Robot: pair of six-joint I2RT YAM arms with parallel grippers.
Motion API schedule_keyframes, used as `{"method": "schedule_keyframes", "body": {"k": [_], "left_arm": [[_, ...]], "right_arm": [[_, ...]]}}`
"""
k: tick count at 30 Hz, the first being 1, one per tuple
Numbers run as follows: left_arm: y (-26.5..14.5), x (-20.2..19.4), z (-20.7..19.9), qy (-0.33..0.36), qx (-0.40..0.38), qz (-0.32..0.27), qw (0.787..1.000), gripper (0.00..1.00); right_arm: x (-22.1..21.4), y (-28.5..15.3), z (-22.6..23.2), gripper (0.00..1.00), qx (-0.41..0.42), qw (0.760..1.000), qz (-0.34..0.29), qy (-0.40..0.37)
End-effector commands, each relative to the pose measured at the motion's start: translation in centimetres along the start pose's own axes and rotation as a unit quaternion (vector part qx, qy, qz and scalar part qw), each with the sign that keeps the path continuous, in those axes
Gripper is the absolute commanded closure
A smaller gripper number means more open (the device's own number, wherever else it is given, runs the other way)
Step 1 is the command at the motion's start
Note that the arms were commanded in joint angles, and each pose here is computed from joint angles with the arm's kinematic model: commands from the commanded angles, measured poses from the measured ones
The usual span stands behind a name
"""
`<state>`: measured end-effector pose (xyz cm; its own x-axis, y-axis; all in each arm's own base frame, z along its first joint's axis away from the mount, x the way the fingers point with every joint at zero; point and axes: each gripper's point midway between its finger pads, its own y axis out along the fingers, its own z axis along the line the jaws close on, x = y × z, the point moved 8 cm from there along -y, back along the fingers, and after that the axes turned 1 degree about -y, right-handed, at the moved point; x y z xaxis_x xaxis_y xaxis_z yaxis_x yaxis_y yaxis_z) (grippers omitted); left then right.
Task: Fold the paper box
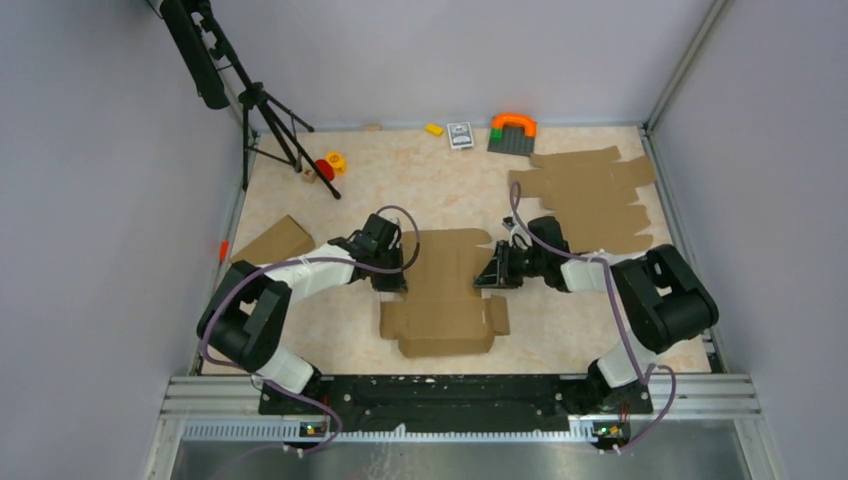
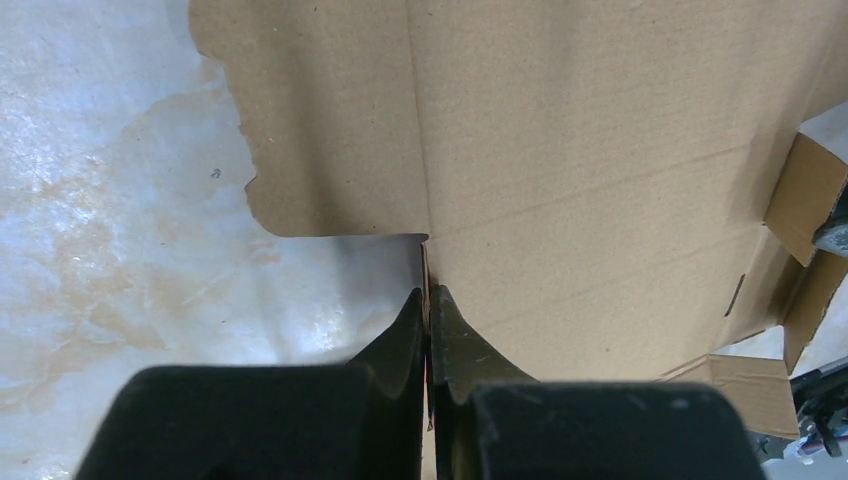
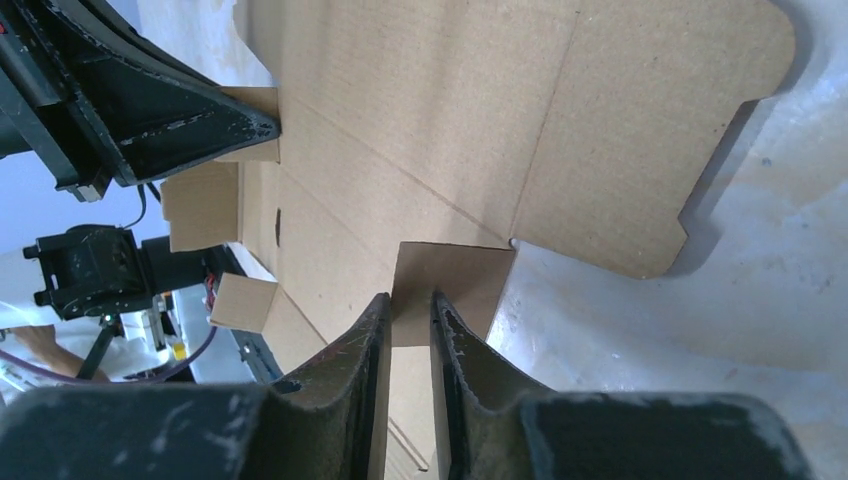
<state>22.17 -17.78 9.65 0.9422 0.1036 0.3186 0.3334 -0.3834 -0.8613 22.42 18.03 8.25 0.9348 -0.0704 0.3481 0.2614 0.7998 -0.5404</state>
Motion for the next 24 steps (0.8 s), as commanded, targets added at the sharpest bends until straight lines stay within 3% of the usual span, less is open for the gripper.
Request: {"method": "schedule_keyframes", "body": {"k": [1,3,6,9,14,17,18,24], "left_arm": [[-0.1,0.9,-1.5,0.015,-0.015,-0.006,1.000,1.00],[-0.1,0.9,-1.6,0.018,-0.017,-0.005,1.000,0.97],[-0.2,0.9,-1.9,0.022,-0.023,-0.005,0.999,0.91],[-0.4,1.0,-2.2,0.027,-0.026,-0.003,0.999,0.87],[-1.4,1.2,-2.7,0.032,-0.032,-0.005,0.999,0.74],[-2.0,1.1,-2.9,0.034,-0.040,-0.008,0.999,0.72],[-2.2,1.0,-2.9,0.035,-0.044,-0.008,0.998,0.72],[-1.9,0.4,-2.9,0.036,-0.064,0.000,0.997,0.86]], "right_arm": [[1.1,1.1,0.7,0.86,0.012,1.000,-0.008,-0.022],[1.0,1.3,0.7,0.85,0.010,1.000,-0.005,-0.022],[0.8,1.5,0.6,0.71,0.003,1.000,0.003,-0.024],[0.6,1.6,0.6,0.71,-0.005,1.000,0.008,-0.024],[0.5,2.0,-0.3,0.75,-0.039,0.999,0.020,-0.009],[0.2,2.2,-1.1,0.96,-0.068,0.997,0.031,0.000],[0.1,2.3,-1.3,1.00,-0.074,0.997,0.032,0.004],[0.1,2.2,-1.5,1.00,-0.084,0.996,0.032,0.006]]}}
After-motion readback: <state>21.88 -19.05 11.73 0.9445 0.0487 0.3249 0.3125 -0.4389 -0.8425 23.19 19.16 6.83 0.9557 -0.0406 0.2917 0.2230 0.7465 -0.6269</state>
